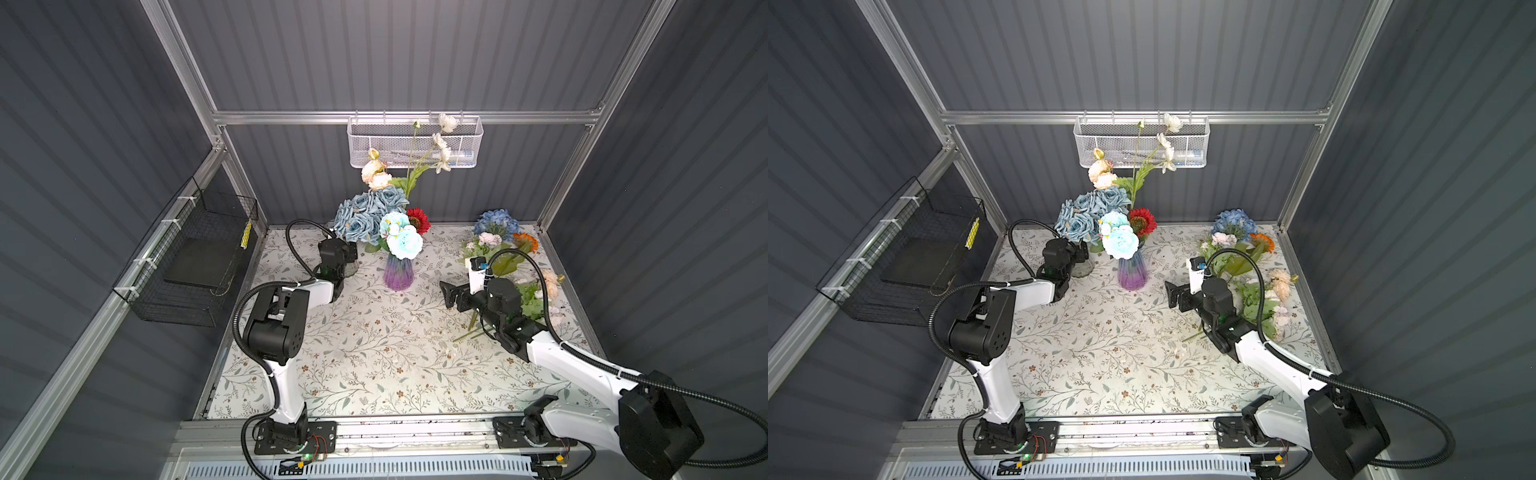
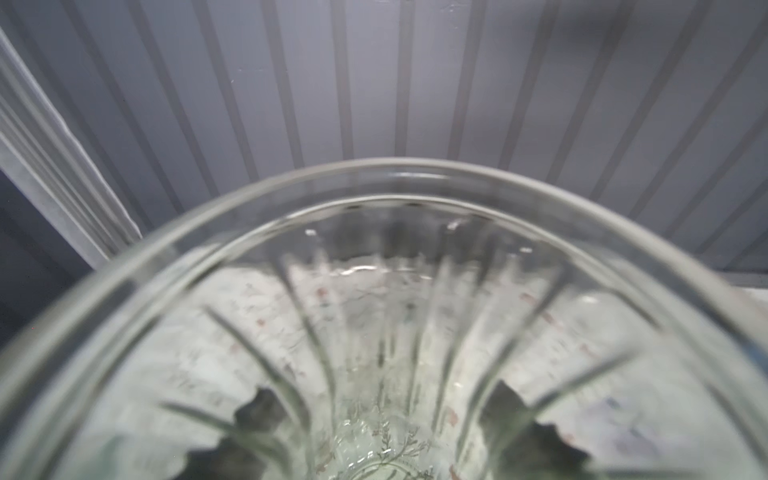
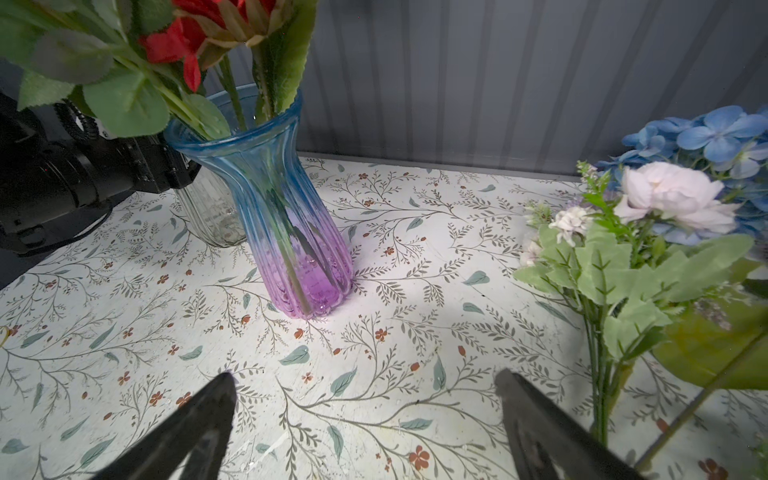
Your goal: Arrange the flowers into the vase
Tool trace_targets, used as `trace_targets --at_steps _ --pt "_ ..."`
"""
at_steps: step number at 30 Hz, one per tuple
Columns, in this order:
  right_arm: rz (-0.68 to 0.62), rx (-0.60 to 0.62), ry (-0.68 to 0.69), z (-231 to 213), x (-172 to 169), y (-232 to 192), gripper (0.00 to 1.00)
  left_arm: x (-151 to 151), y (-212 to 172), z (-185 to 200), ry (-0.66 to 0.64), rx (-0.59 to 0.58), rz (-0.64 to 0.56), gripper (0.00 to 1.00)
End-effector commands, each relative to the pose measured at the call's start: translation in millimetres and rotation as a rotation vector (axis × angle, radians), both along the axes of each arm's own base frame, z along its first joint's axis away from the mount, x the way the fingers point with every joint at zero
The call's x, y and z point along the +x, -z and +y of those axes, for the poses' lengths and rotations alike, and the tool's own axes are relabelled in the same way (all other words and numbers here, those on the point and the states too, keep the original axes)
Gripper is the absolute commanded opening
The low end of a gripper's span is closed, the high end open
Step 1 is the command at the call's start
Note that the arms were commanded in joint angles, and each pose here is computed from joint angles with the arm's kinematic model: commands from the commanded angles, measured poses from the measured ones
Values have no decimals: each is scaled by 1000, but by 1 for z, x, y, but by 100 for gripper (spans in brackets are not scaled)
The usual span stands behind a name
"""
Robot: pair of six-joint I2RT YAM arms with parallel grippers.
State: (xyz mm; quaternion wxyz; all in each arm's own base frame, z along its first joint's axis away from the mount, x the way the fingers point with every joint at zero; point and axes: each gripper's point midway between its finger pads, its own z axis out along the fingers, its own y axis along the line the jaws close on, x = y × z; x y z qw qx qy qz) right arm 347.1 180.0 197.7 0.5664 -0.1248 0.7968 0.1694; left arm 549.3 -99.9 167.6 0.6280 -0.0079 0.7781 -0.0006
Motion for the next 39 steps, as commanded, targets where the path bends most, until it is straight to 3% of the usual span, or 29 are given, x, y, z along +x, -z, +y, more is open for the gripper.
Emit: trace_targets --at_steps 1,10,16,17,25,34,39 --pt "-1 -16 11 -4 -1 -3 99 5 -7 6 -16 13 -17 66" --pt "-1 -8 -11 2 2 -4 99 -5 -15 1 22 4 -19 35" --pt "9 -2 -23 4 0 -1 99 -23 -20 7 11 -7 -12 2" --pt "14 -2 -23 4 0 1 99 -29 -21 9 6 -15 -11 0" --pt "91 10 -21 9 3 17 99 -90 -27 13 38 -124 17 0" --pt "246 1 -78 29 11 44 96 -173 -33 -19 106 -83 52 0" --pt "279 -47 -20 21 19 50 99 -205 -39 -39 170 -195 46 0"
